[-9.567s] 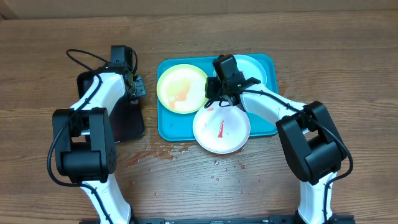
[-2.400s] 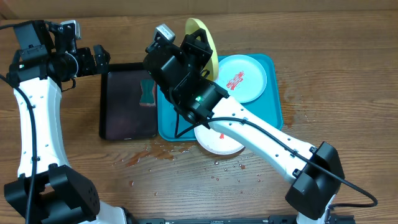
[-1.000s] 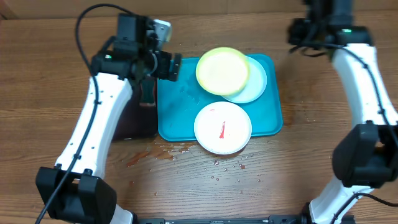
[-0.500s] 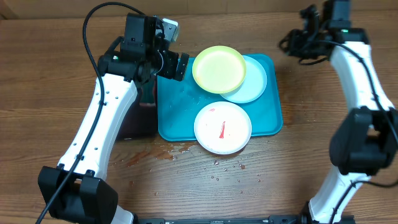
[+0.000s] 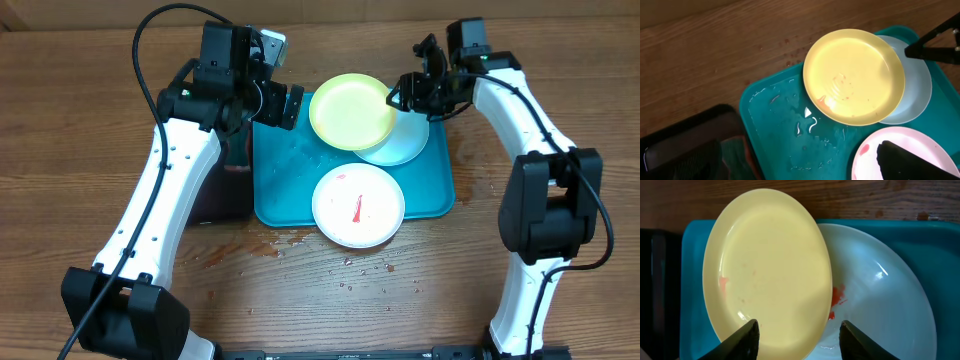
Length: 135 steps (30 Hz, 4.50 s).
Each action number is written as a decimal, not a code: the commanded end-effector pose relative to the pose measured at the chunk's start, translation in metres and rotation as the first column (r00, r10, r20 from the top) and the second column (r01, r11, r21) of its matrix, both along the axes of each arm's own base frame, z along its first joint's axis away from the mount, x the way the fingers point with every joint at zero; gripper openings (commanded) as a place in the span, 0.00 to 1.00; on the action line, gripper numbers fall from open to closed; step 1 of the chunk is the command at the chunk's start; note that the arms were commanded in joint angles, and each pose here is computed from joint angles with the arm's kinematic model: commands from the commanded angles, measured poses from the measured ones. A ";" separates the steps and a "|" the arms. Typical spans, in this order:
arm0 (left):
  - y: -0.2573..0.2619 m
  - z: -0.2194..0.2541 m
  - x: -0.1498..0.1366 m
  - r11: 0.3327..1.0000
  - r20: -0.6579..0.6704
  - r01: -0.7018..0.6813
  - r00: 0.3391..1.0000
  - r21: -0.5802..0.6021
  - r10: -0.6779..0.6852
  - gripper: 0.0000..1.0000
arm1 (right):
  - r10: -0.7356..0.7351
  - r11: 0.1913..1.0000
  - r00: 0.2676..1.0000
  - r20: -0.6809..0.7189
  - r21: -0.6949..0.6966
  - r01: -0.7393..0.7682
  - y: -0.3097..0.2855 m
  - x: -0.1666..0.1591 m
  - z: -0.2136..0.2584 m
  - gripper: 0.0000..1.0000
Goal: Clean dirty plates on tray and stack at the side
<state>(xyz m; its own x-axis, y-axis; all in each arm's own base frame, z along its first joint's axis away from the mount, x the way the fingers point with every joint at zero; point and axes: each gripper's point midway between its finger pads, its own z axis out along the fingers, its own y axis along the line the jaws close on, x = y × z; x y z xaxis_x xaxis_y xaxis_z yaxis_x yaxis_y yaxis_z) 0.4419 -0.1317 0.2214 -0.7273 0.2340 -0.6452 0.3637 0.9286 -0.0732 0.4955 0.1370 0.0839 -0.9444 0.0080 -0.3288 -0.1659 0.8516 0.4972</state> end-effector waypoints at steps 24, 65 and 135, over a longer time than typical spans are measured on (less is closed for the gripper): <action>0.002 0.013 0.000 1.000 0.028 -0.016 0.999 -0.011 0.016 1.00 | -0.001 0.991 0.998 -0.065 0.133 0.010 0.016 0.010 -0.037 0.04; 0.005 0.012 0.000 1.000 0.026 -0.027 0.999 0.003 0.027 1.00 | -0.700 0.705 0.698 -0.152 -0.302 0.641 -0.294 -0.055 -0.040 0.04; 0.164 -0.089 -0.031 0.907 -0.209 -0.413 0.882 0.088 0.422 1.00 | -0.059 0.940 0.936 -0.346 -0.335 -0.064 -0.032 -0.142 -0.015 0.51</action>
